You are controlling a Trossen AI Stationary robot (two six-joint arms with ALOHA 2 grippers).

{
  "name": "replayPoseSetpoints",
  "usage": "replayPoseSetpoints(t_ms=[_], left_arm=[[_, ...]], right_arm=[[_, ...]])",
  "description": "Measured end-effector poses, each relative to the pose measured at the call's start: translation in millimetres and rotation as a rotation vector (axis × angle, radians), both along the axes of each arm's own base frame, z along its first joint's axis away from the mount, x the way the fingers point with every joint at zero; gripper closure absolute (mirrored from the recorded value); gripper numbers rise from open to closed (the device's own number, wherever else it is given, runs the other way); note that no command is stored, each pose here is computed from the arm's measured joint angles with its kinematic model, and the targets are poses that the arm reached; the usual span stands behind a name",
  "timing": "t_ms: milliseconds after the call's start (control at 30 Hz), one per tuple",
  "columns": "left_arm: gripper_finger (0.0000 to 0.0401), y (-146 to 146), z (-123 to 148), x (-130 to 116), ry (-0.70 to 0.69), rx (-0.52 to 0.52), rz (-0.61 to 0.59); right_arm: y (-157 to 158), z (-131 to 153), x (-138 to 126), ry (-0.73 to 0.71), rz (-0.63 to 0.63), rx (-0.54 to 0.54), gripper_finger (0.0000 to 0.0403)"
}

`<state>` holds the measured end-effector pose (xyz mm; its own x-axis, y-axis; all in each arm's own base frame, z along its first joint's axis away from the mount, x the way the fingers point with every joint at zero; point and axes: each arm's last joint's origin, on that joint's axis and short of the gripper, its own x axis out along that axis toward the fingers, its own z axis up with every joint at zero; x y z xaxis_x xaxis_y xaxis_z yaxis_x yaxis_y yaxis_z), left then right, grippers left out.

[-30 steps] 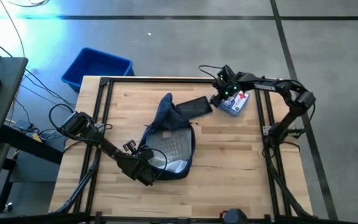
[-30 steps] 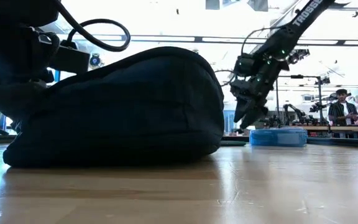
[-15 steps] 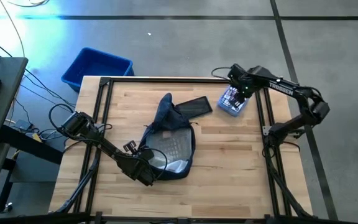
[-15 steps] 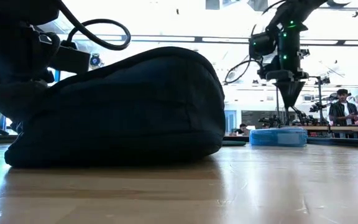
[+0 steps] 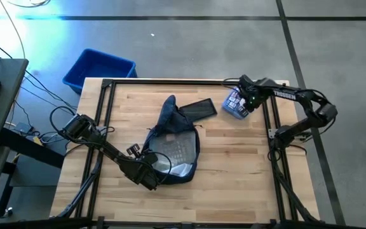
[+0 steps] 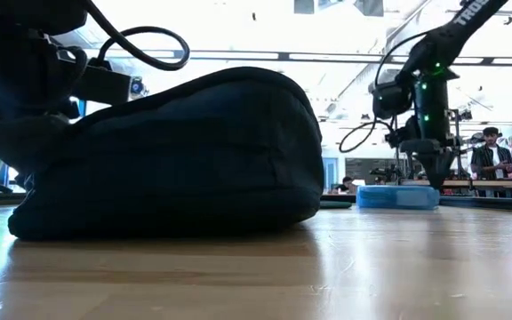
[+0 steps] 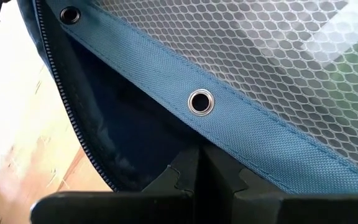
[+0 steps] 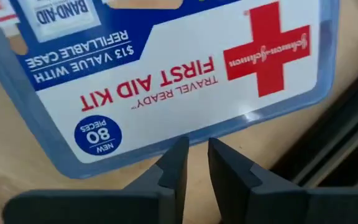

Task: Unpack backpack
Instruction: Remove the transparent zipper bag from the blue backpack

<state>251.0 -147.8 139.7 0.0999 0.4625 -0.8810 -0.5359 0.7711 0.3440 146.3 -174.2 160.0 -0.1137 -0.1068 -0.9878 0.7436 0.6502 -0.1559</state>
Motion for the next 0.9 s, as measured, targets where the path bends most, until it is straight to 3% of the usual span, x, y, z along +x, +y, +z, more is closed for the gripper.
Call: replayPoseSetpoints(t_ms=[133,233,333,433,567,733,900], left_arm=[[0.0401,0,0,1,0.002,0.001,-0.010],[0.0401,1,0,1,0.002,0.002,-0.007],[0.0401,2,0,1,0.003,0.000,-0.006],[0.0401,2,1,1,-0.004,-0.005,-0.001],[0.0401,0,3,0,-0.009,-0.008,-0.005],[0.0401,-1,3,1,-0.019,-0.011,-0.014],[0.0401,-9,0,12,-0.065,-0.109,-0.117]], right_arm=[[8,-4,2,0.007,0.023,0.056,0.0353],[5,16,13,-0.103,0.046,-0.002,0.0353],[11,20,17,-0.082,0.067,0.023,0.0353],[8,32,25,-0.109,0.070,-0.049,0.0353],[8,32,25,-0.084,0.037,-0.058,0.0353],[32,24,43,-0.234,0.218,0.100,0.0353],[87,15,88,-0.436,0.555,0.098,0.0353]])
